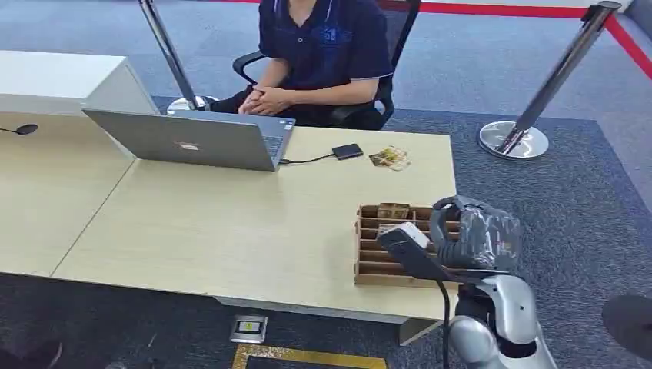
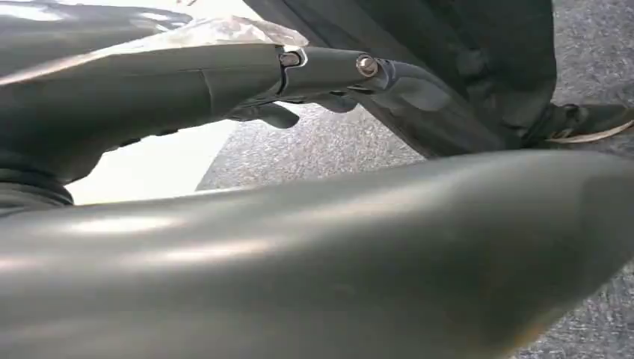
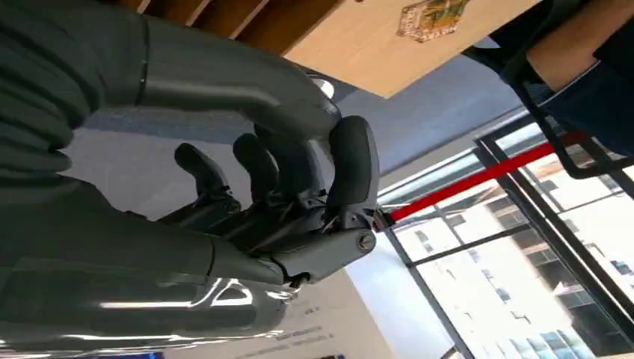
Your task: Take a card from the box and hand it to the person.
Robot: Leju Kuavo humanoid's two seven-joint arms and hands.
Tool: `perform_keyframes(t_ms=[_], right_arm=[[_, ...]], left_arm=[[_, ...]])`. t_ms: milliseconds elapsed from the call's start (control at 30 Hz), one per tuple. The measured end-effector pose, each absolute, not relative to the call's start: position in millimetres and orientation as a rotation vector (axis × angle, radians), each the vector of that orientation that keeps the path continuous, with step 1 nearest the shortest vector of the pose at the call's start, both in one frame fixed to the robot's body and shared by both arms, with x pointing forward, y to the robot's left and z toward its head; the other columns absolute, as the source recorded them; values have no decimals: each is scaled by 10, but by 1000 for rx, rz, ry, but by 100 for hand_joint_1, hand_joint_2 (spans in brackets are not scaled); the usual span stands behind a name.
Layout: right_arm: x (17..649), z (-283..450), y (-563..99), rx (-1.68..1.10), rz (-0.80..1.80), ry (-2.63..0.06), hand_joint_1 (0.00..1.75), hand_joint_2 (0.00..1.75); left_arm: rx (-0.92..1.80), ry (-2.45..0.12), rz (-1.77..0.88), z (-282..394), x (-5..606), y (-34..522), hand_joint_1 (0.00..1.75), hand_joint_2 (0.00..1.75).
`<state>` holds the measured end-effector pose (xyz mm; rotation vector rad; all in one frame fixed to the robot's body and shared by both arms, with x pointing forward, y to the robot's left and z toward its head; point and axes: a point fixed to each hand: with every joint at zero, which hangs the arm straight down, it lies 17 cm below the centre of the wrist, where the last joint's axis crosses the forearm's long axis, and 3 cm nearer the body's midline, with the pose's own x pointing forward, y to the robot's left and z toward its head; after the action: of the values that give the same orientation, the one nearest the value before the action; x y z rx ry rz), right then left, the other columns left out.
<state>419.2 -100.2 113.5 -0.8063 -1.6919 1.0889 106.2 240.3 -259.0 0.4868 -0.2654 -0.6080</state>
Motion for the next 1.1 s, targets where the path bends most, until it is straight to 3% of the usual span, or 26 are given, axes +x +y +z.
perform_keyframes(t_ms=[33,67,100,133,200,267,1100], right_arm=[[4191,1118,-1006,-806,1092,-1688,122,175],[4191,1100,-1015,-807,1093,-1682,106,175],[4189,1088,-1018,-807,1096,-1680,80,175],[4187,1069,-1025,-807,1098,-1675,80,175],[4180,1034,-1031,-809,1107,-1667,59,175],[4168,1006,-1022,-814,1122,-1661,56,175],[4052,567,-461,-731,1314,-1573,72,175]], left_arm=[[487,-265,-608,-2590,1061,2403,0,0],[487,-265,-608,-2590,1062,2403,0,0],[487,-265,-608,-2590,1061,2403,0,0],[486,-265,-608,-2590,1060,2402,0,0],[486,-265,-608,-2590,1060,2402,0,0],[486,-265,-608,-2590,1060,2402,0,0],[485,-266,-624,-2591,1065,2393,0,0]])
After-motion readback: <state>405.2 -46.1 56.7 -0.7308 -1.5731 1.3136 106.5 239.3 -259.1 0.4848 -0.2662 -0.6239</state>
